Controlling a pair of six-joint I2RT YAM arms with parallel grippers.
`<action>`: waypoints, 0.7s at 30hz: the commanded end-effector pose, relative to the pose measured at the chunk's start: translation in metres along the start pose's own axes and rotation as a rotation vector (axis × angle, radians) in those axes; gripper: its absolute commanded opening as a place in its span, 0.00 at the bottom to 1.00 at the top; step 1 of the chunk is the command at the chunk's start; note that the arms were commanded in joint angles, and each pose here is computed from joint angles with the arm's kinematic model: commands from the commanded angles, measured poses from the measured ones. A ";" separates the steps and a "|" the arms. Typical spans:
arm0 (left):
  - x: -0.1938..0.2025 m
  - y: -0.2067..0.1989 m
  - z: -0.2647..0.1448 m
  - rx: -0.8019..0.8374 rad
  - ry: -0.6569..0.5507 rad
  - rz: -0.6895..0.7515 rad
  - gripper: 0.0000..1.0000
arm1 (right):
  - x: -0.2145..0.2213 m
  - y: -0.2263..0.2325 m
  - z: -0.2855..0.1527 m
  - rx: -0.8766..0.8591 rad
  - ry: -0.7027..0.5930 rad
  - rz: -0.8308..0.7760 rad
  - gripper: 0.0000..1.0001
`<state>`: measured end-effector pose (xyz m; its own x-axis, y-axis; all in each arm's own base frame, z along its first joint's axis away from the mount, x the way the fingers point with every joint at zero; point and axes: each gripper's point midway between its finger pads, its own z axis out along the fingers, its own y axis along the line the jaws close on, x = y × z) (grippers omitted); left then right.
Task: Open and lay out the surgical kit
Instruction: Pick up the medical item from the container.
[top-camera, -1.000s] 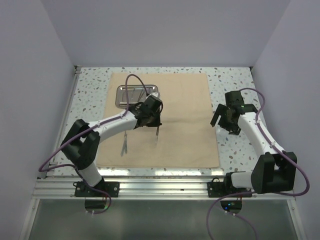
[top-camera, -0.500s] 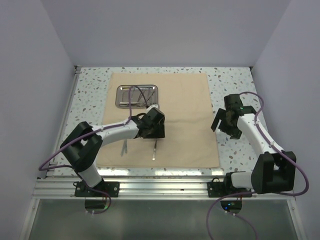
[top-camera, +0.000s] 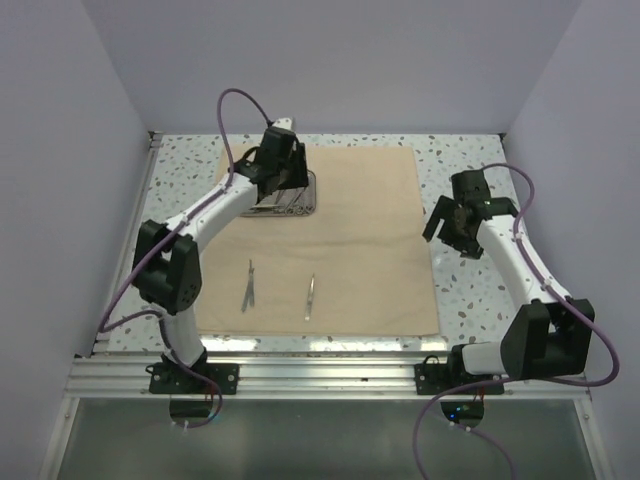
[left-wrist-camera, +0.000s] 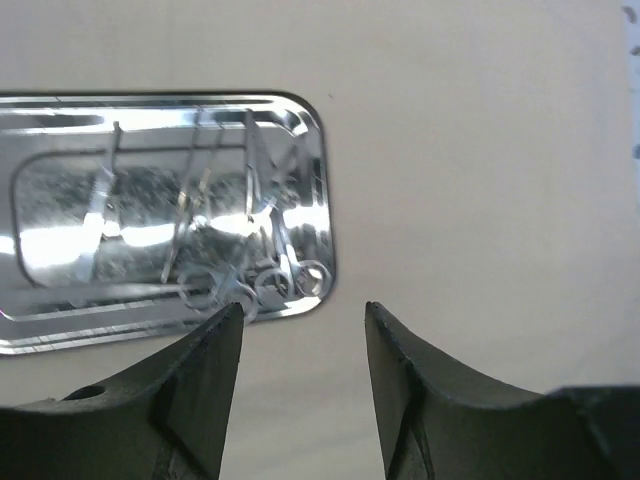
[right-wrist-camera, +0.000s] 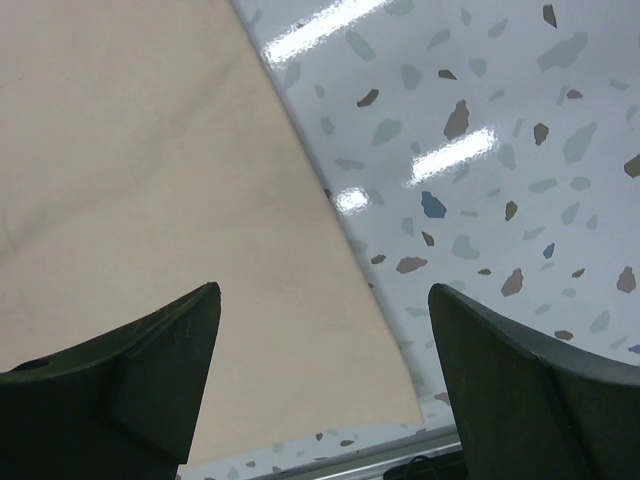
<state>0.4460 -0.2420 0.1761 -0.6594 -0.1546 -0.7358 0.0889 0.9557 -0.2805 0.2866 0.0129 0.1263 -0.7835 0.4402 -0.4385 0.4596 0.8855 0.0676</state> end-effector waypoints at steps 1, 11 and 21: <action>-0.007 0.044 0.050 -0.048 0.066 0.118 0.55 | -0.026 0.010 -0.010 -0.028 -0.077 0.028 0.89; -0.048 0.111 0.125 -0.138 0.062 0.112 0.46 | -0.035 0.009 -0.007 -0.003 -0.071 0.002 0.89; -0.031 0.144 0.154 -0.192 0.094 0.117 0.44 | -0.028 0.015 0.011 0.002 -0.004 -0.010 0.89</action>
<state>0.5809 -0.1510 0.0652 -0.7348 -0.0466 -0.6767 0.0271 0.9948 -0.0980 0.3071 0.0127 0.1177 -0.8011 0.4347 -0.4115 0.4610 0.8865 0.0391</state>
